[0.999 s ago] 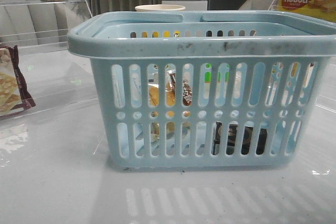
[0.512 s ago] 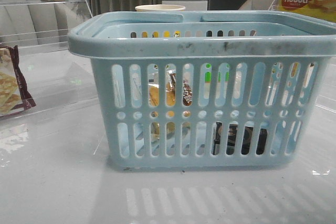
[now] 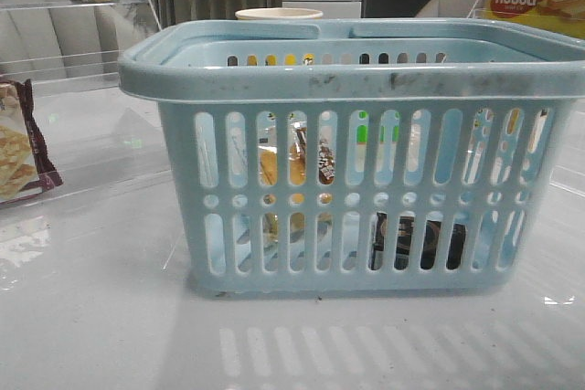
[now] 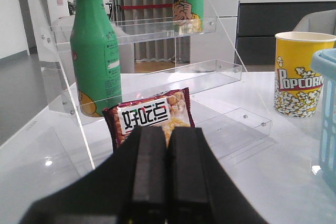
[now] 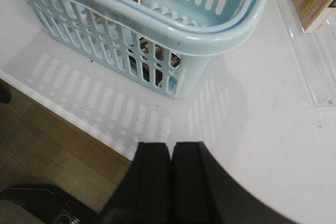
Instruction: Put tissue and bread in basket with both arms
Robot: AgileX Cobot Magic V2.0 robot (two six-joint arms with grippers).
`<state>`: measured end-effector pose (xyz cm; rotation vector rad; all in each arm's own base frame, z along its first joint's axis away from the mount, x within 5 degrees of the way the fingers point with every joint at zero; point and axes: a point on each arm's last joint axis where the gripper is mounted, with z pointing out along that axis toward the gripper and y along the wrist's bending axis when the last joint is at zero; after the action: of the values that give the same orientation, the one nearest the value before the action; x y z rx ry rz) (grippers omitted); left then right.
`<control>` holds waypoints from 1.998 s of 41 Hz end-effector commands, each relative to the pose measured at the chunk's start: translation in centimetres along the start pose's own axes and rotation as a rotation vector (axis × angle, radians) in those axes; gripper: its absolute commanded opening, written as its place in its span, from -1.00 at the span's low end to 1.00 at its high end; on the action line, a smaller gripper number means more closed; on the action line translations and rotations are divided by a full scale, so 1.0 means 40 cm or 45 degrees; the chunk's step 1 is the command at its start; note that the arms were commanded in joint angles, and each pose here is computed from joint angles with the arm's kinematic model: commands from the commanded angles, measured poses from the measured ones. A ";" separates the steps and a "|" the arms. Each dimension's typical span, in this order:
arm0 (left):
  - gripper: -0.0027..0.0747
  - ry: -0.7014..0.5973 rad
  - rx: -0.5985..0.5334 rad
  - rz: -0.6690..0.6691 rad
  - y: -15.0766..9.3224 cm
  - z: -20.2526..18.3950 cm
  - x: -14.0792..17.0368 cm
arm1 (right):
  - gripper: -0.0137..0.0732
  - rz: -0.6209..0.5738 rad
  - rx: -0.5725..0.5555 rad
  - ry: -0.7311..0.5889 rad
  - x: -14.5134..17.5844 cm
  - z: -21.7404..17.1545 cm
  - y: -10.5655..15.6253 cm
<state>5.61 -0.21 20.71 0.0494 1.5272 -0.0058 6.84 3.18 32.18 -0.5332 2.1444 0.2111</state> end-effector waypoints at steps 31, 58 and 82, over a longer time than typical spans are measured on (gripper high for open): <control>-0.70 -0.133 -0.004 -0.014 0.001 -0.005 -0.023 | -0.56 0.088 0.589 -0.909 0.268 0.116 -0.040; -0.70 -0.133 -0.004 -0.014 0.001 -0.005 -0.023 | -0.56 0.166 0.562 -0.951 0.266 0.114 -0.041; -0.70 -0.133 -0.004 -0.014 0.001 -0.005 -0.023 | -0.56 0.176 0.603 -0.947 0.267 0.112 -0.045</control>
<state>5.61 -0.21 20.71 0.0494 1.5272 -0.0058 5.68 -0.06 20.18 -0.0078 1.5270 -0.0246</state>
